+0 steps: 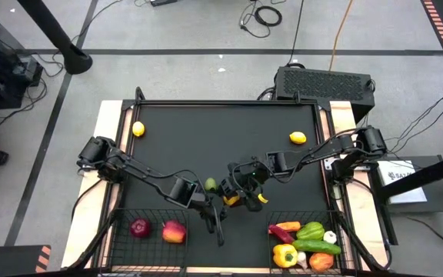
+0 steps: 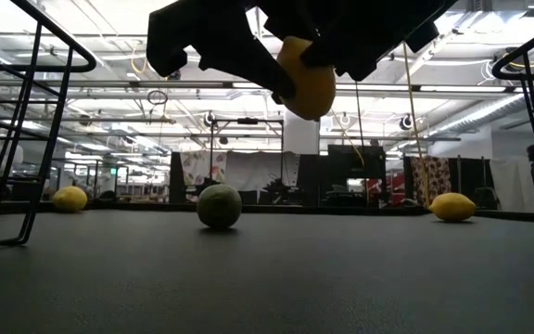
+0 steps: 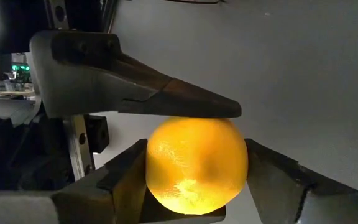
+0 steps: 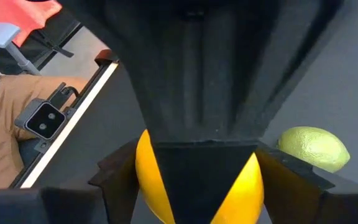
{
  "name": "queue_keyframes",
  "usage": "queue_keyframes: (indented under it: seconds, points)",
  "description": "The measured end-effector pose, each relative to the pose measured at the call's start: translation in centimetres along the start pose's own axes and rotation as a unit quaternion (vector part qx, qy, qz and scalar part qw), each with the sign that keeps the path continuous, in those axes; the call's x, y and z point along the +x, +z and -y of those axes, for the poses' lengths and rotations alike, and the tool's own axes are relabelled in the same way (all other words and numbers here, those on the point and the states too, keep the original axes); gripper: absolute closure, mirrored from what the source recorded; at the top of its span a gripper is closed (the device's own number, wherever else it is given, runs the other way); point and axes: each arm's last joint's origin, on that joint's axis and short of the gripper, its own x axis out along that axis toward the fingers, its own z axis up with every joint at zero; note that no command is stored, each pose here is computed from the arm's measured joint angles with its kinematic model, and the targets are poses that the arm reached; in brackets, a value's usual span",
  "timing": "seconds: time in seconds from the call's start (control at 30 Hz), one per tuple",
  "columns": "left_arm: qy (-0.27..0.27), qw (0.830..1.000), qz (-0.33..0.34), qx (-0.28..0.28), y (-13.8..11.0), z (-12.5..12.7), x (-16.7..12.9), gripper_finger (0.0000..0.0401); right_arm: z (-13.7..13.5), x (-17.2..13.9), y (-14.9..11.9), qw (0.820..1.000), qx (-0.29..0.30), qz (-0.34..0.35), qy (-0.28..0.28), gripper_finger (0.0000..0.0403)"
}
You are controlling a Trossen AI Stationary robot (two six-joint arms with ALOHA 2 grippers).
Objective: Sort produce into baskets
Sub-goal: Put the center yellow lemon into the left wire basket
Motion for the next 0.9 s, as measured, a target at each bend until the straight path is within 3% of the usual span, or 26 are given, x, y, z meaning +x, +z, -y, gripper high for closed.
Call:
queue_keyframes:
  seconds: [0.33,0.53,0.7,0.9]
  points:
    - [-0.002,1.0,0.006,-0.003,0.5,0.5,-0.2,0.0162,0.3,-0.8,0.2,1.0,-0.006,-0.002,-0.005,0.007]
    - [0.016,0.999,-0.014,-0.039,1.3,1.2,-1.1,0.0162,0.4,-2.6,0.8,1.0,-0.011,0.001,-0.014,0.0053]
    - [0.021,0.992,-0.026,-0.12,2.1,2.2,-3.7,0.0162,0.4,-4.0,0.5,0.999,-0.002,-0.028,-0.021,0.0053]
    - [0.012,0.963,0.022,-0.27,3.7,3.4,-9.7,0.0162,0.3,-4.2,0.1,0.999,0.005,-0.049,-0.021,0.0053]
